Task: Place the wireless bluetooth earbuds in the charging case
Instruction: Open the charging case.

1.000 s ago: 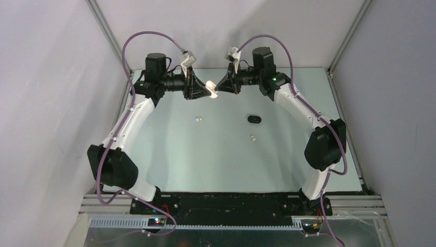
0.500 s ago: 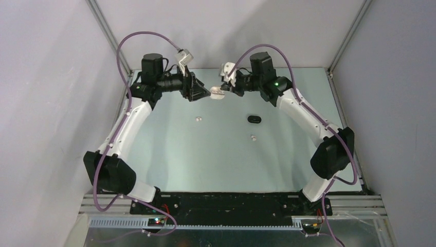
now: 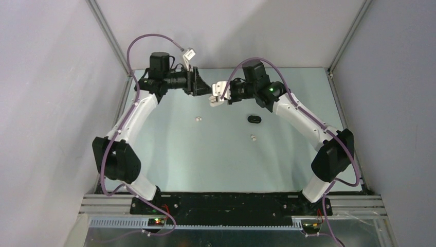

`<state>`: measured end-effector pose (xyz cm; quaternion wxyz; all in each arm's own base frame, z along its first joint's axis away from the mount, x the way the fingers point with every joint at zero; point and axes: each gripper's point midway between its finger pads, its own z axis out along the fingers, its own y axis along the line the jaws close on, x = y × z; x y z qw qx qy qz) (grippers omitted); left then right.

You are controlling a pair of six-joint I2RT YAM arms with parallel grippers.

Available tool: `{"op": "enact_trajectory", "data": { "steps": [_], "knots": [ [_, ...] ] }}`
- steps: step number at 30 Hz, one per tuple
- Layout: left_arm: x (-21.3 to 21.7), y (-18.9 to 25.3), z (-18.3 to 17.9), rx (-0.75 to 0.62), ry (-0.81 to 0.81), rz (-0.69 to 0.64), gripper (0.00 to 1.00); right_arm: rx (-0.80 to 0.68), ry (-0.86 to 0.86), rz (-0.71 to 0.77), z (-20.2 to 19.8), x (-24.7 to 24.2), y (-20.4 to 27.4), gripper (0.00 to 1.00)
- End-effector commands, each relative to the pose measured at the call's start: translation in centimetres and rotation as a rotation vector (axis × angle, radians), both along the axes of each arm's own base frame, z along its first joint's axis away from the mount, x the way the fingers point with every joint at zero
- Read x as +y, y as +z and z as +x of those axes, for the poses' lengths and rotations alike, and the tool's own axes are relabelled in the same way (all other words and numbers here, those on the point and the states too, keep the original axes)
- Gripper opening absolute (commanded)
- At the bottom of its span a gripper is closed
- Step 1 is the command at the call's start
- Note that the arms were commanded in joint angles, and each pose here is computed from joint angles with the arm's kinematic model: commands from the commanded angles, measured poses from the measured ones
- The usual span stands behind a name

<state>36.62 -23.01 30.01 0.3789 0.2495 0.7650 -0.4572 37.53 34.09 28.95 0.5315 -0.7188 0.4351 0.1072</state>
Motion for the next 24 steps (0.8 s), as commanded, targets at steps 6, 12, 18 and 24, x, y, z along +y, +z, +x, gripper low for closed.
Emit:
{"op": "enact_trajectory", "data": {
  "steps": [6, 12, 18, 24],
  "knots": [
    [-0.8, 0.7, 0.0, 0.092, -0.038, -0.038, 0.56, -0.121, 0.010, -0.014, 0.3, 0.2, 1.9, 0.00],
    [-1.2, -0.1, 0.0, 0.119, -0.047, -0.022, 0.53, -0.132, 0.010, -0.014, 0.6, 0.8, 2.0, 0.00],
    [-1.3, -0.5, 0.0, 0.130, -0.051, -0.013, 0.50, -0.146, 0.007, -0.013, 0.9, 1.6, 2.2, 0.00],
    [-1.4, -1.0, -0.1, 0.152, -0.054, -0.008, 0.48, -0.161, -0.002, -0.014, 1.2, 1.9, 2.3, 0.00]
  ]
}}
